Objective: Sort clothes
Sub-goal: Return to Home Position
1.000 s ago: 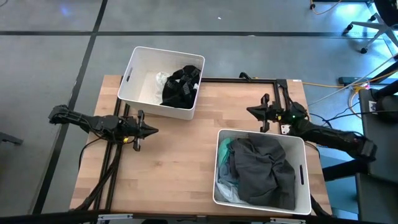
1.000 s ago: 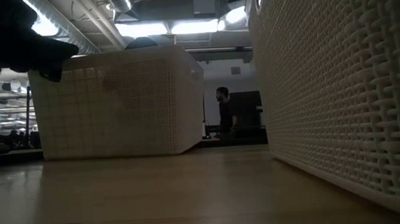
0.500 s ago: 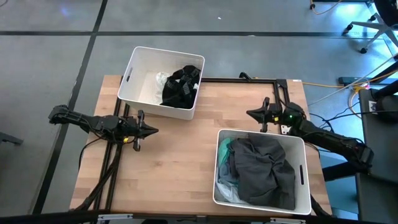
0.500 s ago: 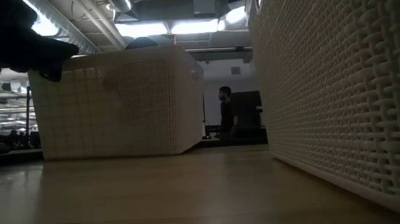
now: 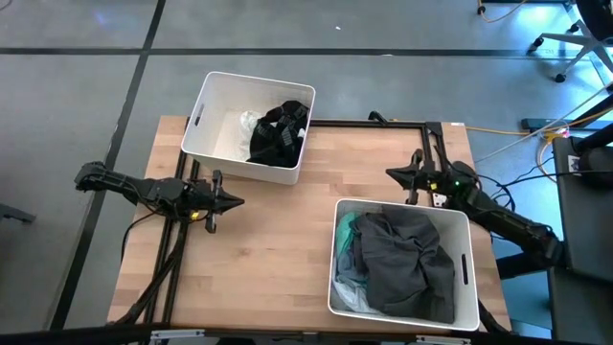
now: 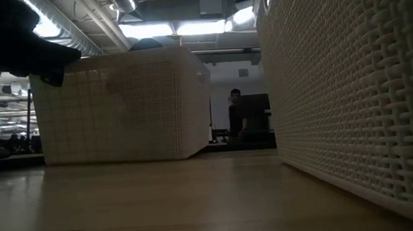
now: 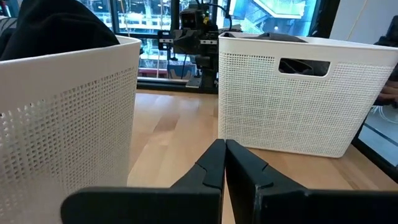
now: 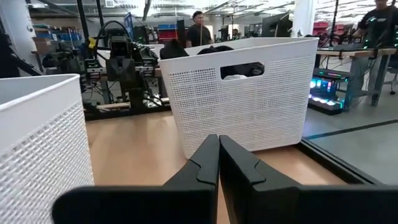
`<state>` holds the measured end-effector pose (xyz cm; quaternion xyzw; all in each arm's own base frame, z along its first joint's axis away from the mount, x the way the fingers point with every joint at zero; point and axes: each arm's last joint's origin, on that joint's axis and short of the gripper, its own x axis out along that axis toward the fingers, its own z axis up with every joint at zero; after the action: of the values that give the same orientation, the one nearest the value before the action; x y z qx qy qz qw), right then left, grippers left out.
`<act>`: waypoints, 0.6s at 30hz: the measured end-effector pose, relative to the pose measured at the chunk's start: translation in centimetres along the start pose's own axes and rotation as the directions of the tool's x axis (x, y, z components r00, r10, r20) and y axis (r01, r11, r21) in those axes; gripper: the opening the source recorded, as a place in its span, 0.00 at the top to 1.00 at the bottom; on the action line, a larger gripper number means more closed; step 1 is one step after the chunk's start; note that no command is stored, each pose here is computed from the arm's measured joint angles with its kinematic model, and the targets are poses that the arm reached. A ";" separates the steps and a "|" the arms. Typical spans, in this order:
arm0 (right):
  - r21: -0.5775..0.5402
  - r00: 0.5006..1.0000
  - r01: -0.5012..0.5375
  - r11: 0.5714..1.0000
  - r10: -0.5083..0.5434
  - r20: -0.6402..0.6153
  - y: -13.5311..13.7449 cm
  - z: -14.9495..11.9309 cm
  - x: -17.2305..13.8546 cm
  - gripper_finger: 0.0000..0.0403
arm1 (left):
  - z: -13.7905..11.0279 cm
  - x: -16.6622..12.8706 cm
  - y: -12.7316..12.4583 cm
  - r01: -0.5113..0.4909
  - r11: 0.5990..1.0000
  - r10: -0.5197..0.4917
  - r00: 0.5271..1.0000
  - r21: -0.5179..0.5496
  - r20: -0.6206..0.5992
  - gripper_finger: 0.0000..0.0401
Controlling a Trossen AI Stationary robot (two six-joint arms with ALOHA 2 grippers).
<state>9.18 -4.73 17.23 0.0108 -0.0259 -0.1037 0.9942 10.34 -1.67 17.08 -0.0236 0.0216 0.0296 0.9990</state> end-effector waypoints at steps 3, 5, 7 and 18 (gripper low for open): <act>-0.005 1.000 0.000 1.000 0.000 0.008 0.2 0.0 -0.5 0.96 | 0.0 0.0 0.0 0.000 1.000 0.000 1.000 -0.003 0.000 0.99; -0.013 1.000 0.004 1.000 -0.004 0.023 0.3 0.1 -0.7 0.96 | 0.0 0.0 0.0 0.000 1.000 0.000 1.000 0.002 0.000 0.99; -0.023 1.000 0.009 1.000 -0.009 0.027 0.3 0.3 -0.7 0.96 | 0.0 0.0 0.0 -0.004 1.000 0.004 1.000 0.013 0.001 0.99; -0.020 0.999 0.036 0.999 -0.036 0.003 0.2 0.1 -0.8 0.96 | -0.4 -0.1 0.4 -0.129 0.986 0.125 0.991 0.106 0.042 0.99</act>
<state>8.48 -4.39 17.35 0.0012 -0.0262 -0.1217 0.9922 10.22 -1.28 16.70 0.0327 0.0073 0.0923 0.9952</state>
